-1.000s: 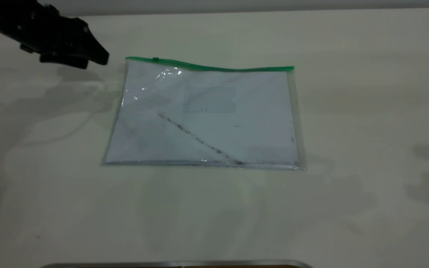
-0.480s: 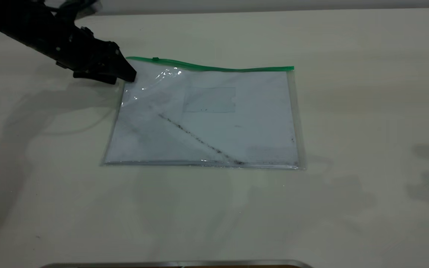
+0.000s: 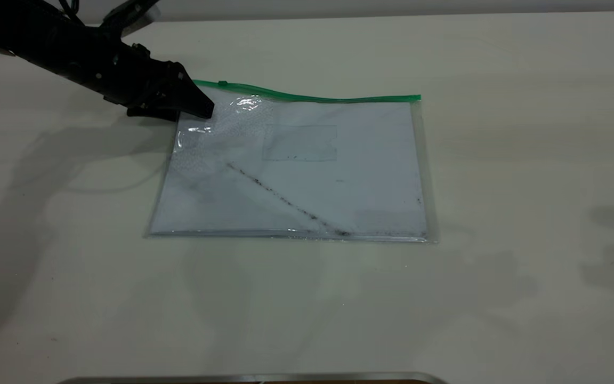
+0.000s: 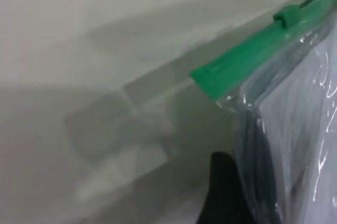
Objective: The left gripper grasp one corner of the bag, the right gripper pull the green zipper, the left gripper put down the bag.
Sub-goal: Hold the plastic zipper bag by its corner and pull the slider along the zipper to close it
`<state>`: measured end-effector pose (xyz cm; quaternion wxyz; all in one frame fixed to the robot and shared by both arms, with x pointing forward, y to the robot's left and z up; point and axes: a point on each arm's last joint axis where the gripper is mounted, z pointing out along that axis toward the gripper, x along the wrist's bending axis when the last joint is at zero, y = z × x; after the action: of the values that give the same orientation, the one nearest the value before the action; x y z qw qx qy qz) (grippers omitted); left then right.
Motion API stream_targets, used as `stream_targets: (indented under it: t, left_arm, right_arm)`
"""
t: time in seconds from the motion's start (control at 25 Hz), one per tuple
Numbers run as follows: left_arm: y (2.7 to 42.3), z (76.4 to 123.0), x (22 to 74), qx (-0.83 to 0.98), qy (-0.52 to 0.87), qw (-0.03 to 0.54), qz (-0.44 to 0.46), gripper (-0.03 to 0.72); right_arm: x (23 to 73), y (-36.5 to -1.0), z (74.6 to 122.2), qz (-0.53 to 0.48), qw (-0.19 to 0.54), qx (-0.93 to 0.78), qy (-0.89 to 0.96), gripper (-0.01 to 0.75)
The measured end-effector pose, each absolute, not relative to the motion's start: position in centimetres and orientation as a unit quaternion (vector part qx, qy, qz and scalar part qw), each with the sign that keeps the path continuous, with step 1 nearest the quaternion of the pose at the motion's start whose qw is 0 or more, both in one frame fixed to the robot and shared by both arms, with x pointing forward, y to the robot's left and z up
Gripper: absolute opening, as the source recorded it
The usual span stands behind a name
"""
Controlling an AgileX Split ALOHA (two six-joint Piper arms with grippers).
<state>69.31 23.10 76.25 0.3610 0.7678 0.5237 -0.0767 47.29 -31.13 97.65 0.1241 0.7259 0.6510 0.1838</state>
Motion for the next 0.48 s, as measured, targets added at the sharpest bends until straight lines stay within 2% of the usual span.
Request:
stream_targets:
  t: [0.16, 0.28, 0.4, 0.48]
  left_arm:
    - [23.08, 76.15, 69.32, 0.775, 0.513, 0.363, -0.073, 0.553]
    - [23.07, 75.68, 69.24, 0.781, 0.504, 0.362, -0.071, 0.455]
    - [23.07, 75.46, 69.19, 0.789, 0.491, 0.362, -0.067, 0.295]
    - [22.99, 75.52, 69.17, 0.795, 0.479, 0.368, -0.065, 0.162]
  right_arm:
    - [47.34, -31.15, 97.68, 0.186, 0.127, 0.726, 0.65, 0.51]
    - [47.34, -31.15, 97.68, 0.186, 0.127, 0.726, 0.65, 0.51]
    - [47.35, -31.15, 97.68, 0.186, 0.127, 0.726, 0.65, 0.51]
    - [47.42, -31.17, 97.71, 0.188, 0.131, 0.725, 0.65, 0.51]
